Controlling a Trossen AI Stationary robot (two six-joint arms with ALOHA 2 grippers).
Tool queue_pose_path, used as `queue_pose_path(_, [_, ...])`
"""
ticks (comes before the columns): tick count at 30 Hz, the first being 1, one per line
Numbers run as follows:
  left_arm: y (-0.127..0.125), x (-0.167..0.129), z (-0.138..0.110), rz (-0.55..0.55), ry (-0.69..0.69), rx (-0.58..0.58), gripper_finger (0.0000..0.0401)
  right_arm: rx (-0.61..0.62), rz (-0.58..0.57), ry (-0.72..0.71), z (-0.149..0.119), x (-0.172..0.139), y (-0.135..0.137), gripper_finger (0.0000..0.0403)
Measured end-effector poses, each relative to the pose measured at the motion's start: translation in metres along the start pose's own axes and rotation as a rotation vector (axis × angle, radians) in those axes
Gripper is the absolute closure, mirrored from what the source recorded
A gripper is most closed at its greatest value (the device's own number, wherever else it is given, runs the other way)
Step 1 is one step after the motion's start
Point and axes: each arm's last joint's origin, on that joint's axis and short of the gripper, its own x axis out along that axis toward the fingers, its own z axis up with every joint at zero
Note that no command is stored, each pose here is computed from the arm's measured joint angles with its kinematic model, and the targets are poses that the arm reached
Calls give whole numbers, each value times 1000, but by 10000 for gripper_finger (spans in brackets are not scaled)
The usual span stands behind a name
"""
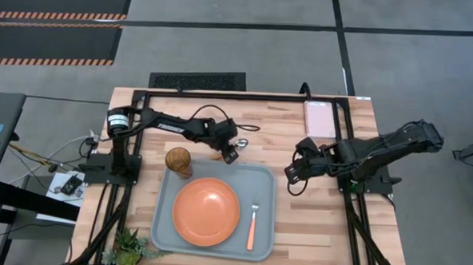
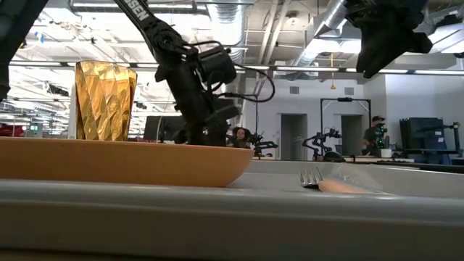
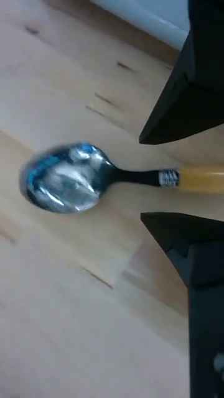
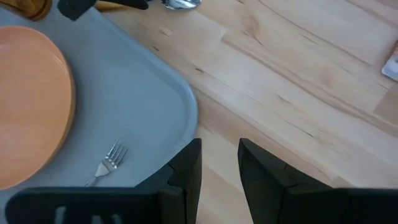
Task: Pick and place plate/cup/fork/spoon on tray
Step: Put the yellow spoon on the gray serving tray to the right of the light orange fork
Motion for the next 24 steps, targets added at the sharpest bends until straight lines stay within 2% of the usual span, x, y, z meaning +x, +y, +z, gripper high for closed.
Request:
queue_pose_path(3, [-1, 0, -2, 47, -1, 29, 227, 1, 2, -1, 0, 0, 0, 274])
queue_pose_path(8, [-1, 13, -4, 24, 22, 41, 238, 2, 4, 0, 0, 0, 0, 274])
queue_pose_path(11, [-1, 18, -3, 51, 57, 34, 255, 4, 7, 1, 0, 0, 1, 274])
queue_pose_path(14, [-2, 18, 5, 87, 83, 33, 289, 4, 8, 1, 0, 0, 1, 274])
queue_pose_path(19, [3, 13, 14, 121, 86, 32, 383, 4, 8, 1, 0, 0, 1, 274])
queue_pose_path(24, [12, 13, 20, 65, 98, -45, 385, 3, 4, -10, 1, 0, 1, 274])
